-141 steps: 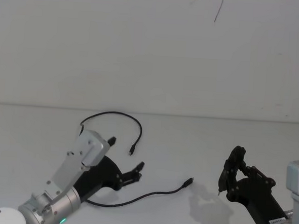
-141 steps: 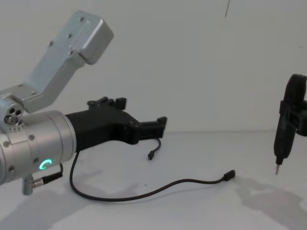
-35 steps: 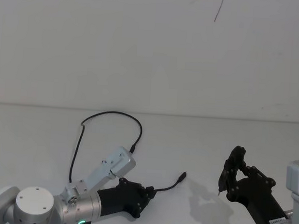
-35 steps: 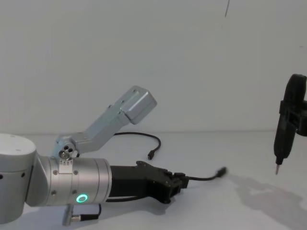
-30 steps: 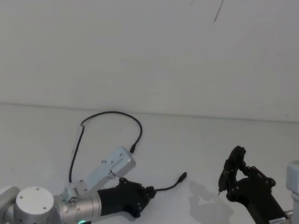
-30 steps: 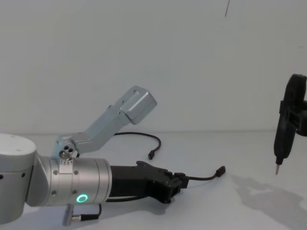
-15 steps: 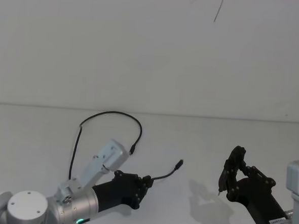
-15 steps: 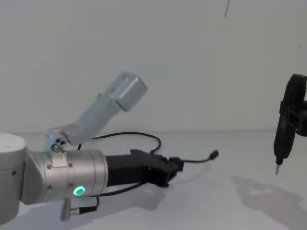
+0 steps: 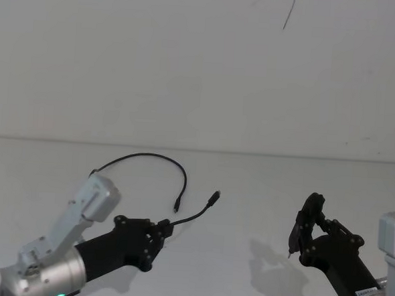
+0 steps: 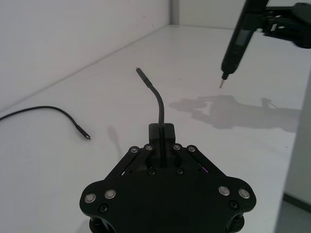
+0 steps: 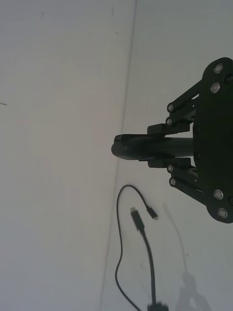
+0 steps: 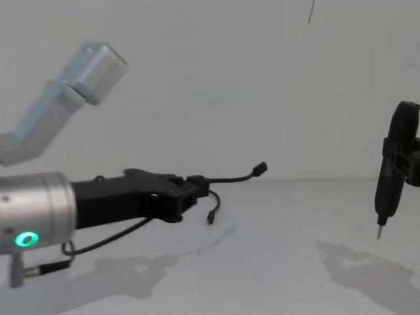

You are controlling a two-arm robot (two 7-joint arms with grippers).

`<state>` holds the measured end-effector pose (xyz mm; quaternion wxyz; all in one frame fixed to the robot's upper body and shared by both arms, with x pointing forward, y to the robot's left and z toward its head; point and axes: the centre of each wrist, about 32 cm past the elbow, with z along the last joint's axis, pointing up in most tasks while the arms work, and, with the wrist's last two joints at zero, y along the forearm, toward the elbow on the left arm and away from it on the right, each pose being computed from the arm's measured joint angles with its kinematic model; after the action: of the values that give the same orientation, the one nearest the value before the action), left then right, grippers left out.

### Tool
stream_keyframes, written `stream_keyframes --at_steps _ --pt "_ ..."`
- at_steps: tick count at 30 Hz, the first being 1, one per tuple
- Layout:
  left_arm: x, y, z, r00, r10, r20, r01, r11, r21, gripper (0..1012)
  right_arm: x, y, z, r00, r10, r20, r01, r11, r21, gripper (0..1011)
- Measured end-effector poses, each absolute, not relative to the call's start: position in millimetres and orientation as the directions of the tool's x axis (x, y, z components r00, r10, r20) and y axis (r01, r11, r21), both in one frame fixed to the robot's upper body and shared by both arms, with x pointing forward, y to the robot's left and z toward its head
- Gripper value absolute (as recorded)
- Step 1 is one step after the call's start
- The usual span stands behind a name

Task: Pick up the data cable with the one hand.

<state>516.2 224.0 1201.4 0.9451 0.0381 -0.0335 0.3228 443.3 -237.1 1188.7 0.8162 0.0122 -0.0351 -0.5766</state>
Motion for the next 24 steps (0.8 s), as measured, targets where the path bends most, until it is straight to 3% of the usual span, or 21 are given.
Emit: stream_keyframes --at_steps 11,24 --pt "493 250 1217 0.812 0.571 0.122 -0.58 0.813 0.052 50 443 -237 1189 0.333 -0.942 0.043 0.94 0.335 0.06 269" --pt "489 249 1220 0.844 0.519 0.135 -0.532 0.844 0.076 50 443 -237 1189 0.333 -0.942 0.043 0.94 0.335 0.06 269"
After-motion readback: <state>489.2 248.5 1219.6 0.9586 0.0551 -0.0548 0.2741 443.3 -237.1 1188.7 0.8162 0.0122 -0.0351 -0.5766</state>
